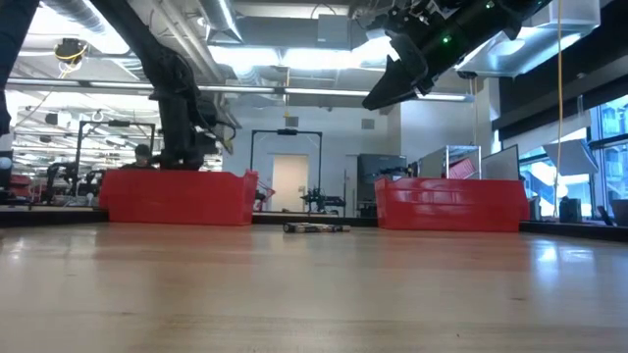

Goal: Sort batteries
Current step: Put the small black battery into the right red bin

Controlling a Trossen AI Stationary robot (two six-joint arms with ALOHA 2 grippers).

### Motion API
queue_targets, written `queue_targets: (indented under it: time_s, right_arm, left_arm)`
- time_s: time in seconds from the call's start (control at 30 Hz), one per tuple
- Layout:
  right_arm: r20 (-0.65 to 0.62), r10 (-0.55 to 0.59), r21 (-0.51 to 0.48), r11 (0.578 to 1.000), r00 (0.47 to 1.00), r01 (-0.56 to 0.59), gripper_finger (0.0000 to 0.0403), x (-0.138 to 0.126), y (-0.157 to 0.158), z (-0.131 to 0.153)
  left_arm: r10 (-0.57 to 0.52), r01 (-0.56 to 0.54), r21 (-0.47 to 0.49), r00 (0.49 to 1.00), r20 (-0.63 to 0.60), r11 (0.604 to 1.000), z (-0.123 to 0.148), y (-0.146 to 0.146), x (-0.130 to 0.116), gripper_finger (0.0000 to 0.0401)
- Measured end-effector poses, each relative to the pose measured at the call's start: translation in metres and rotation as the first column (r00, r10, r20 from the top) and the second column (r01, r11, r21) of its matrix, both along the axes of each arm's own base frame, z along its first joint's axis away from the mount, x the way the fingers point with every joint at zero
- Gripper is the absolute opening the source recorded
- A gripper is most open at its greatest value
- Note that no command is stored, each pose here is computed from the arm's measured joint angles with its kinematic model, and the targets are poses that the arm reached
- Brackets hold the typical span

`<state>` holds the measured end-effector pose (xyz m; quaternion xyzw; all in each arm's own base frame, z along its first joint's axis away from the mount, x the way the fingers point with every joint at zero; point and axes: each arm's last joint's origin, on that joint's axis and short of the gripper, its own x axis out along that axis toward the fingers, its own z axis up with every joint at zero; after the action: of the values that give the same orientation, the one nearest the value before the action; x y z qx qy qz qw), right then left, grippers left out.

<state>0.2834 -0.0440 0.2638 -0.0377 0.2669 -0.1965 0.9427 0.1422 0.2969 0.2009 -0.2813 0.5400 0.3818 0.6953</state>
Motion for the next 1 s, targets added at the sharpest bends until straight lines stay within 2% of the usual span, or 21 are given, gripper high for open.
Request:
queue_targets:
  time_s: [0.13, 0.3, 0.47, 0.57, 0.67, 0.8, 1.0]
  right_arm:
    - [0.0, 0.0, 0.0, 1.0, 1.0, 0.0, 0.0142, 0.0, 0.0, 0.0]
    - [0.0, -0.001, 0.0, 1.0, 1.0, 0.001, 0.0142, 0.0, 0.0, 0.0]
    - [0.001, -0.001, -0.001, 1.0, 1.0, 0.001, 0.0142, 0.0, 0.0, 0.0]
    - [0.001, 0.001, 0.0, 1.0, 1.0, -0.001, 0.0142, 0.0, 0.0, 0.0]
    - [0.004, 0.02, 0.013, 1.0, 1.0, -0.02, 0.0142, 0.0, 0.001, 0.0]
    - [0.039, 0.049, 0.06, 0.997, 0.998, -0.051, 0.0142, 0.004, 0.002, -0.001]
    - [0.062, 0.092, 0.088, 0.991, 0.994, -0.098, 0.0142, 0.022, 0.001, -0.016]
  left_arm:
    - [0.0, -0.003, 0.079, 0.999, 0.038, 0.997, 0.03, -0.006, -0.003, 0.0171]
    - [-0.023, -0.003, 0.228, 0.994, 0.111, 0.974, 0.079, -0.029, -0.01, 0.017]
    - [-0.095, 0.016, 0.379, 0.977, 0.192, 0.925, 0.125, -0.067, -0.013, 0.016]
    - [-0.166, 0.03, 0.468, 0.953, 0.252, 0.883, 0.141, -0.096, -0.012, 0.0153]
    - [-0.248, 0.04, 0.542, 0.915, 0.317, 0.84, 0.145, -0.127, -0.011, 0.0146]
    - [-0.355, 0.03, 0.607, 0.833, 0.424, 0.794, 0.135, -0.165, -0.009, 0.0138]
    - [-0.485, 0.05, 0.626, 0.681, 0.548, 0.778, 0.099, -0.207, -0.004, 0.0128]
